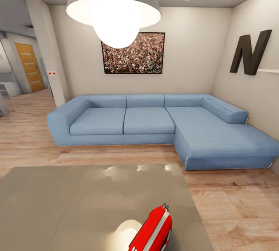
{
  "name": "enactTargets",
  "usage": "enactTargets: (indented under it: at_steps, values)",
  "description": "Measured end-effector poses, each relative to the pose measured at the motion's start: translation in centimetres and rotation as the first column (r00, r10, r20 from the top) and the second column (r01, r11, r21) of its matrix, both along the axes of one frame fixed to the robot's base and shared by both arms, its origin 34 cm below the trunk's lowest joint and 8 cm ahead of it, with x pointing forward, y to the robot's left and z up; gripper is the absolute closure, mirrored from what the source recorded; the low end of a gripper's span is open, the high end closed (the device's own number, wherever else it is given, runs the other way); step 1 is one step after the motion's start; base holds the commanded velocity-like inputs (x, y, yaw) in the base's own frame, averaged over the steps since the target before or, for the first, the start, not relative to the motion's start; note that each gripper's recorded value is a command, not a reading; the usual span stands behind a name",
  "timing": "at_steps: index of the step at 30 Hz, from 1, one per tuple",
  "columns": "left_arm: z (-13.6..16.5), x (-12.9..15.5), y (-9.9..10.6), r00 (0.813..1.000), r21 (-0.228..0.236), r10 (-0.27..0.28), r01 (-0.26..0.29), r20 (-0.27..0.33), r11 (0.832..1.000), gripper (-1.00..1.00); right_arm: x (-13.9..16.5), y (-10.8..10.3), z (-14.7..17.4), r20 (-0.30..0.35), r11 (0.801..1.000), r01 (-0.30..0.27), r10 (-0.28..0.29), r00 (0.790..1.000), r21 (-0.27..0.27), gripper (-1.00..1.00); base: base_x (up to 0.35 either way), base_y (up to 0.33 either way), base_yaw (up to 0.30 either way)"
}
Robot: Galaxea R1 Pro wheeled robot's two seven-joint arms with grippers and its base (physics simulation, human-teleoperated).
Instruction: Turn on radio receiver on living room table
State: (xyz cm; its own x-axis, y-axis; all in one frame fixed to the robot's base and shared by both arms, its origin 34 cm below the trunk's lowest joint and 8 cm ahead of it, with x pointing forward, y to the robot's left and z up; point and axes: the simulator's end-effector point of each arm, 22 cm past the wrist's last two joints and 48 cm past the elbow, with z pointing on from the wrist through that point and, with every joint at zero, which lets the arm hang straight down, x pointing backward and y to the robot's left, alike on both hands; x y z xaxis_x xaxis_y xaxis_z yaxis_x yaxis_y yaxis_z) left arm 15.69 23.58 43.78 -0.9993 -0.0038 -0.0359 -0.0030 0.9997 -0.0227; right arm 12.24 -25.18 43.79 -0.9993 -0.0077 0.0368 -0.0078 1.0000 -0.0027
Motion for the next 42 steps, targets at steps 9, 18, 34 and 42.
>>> enactTargets:
  at_steps: [9,18,34,42]
  values:
    - [0.0,0.0,0.0,1.0,0.0,0.001,-0.001,0.0,1.0,-1.0,0.0,0.0,0.0,0.0,1.0,0.0,0.0,1.0,0.0,-1.0,0.004,-0.043,0.0]
    - [0.0,0.0,0.0,1.0,0.0,0.001,-0.001,0.0,1.0,-1.0,0.0,-0.1,0.0,0.0,1.0,0.0,0.0,1.0,-0.001,-1.0,0.0,-0.189,0.0]
    - [0.0,0.0,0.0,1.0,0.001,0.009,-0.009,-0.001,1.0,-1.0,0.0,-0.2,0.0,0.001,1.0,0.006,-0.006,1.0,-0.003,-1.0,0.0,-0.011,0.0]
    - [0.1,0.8,-1.9,1.0,-0.022,0.011,-0.011,0.014,1.0,-1.0,0.0,-0.5,0.0,0.001,1.0,0.017,-0.017,1.0,-0.01,-1.0,0.0,0.0,0.0]
